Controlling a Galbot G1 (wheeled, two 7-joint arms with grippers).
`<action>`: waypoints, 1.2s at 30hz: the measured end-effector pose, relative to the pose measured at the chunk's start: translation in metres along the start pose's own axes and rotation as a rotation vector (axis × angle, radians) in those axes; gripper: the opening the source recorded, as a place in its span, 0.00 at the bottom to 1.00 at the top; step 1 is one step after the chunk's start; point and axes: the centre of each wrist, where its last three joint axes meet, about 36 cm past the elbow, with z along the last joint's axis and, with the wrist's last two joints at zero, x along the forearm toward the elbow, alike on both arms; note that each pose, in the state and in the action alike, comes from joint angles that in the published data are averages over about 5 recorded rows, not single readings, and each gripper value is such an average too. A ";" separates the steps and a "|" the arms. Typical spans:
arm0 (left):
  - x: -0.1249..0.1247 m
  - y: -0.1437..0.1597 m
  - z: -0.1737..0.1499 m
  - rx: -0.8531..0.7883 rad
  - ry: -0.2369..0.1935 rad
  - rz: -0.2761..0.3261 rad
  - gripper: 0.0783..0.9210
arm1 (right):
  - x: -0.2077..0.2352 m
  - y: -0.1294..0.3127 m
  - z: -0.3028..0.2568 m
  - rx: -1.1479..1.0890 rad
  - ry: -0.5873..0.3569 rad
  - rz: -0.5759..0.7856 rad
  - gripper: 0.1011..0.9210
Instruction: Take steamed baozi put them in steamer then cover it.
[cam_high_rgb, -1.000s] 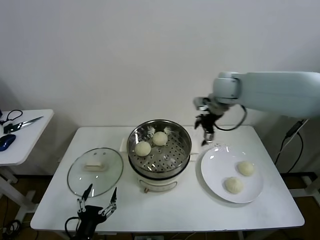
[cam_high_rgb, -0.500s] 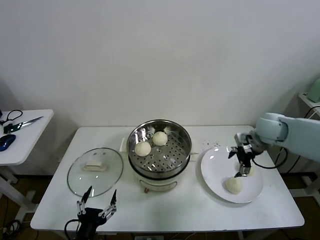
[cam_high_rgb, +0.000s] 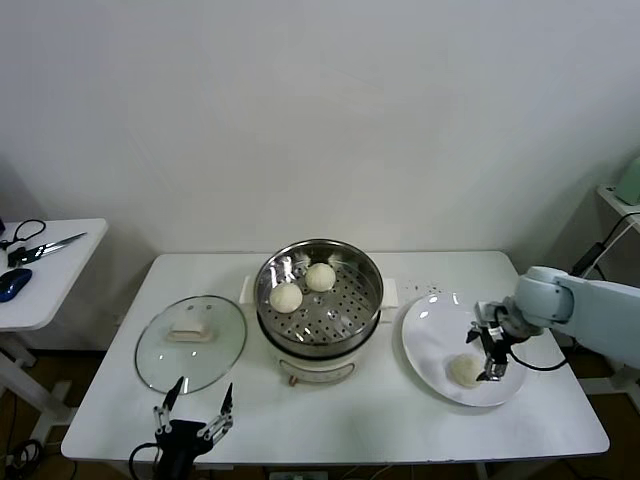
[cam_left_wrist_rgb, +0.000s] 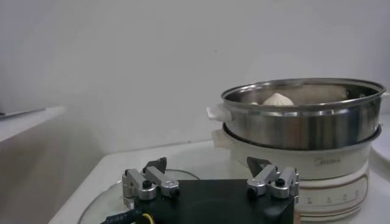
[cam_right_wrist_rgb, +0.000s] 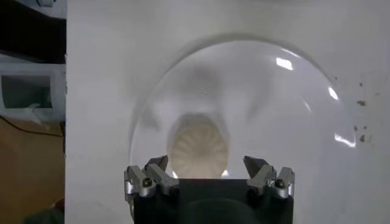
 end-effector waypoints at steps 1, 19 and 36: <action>0.000 0.000 0.000 0.000 0.000 0.000 0.88 | -0.002 0.000 0.000 -0.001 0.002 -0.001 0.88; -0.001 0.000 0.002 0.000 0.006 0.000 0.88 | -0.019 -0.004 -0.009 0.006 0.013 -0.011 0.71; 0.001 0.000 -0.003 -0.006 -0.004 0.000 0.88 | 0.049 -0.048 -0.032 0.171 0.008 0.001 0.69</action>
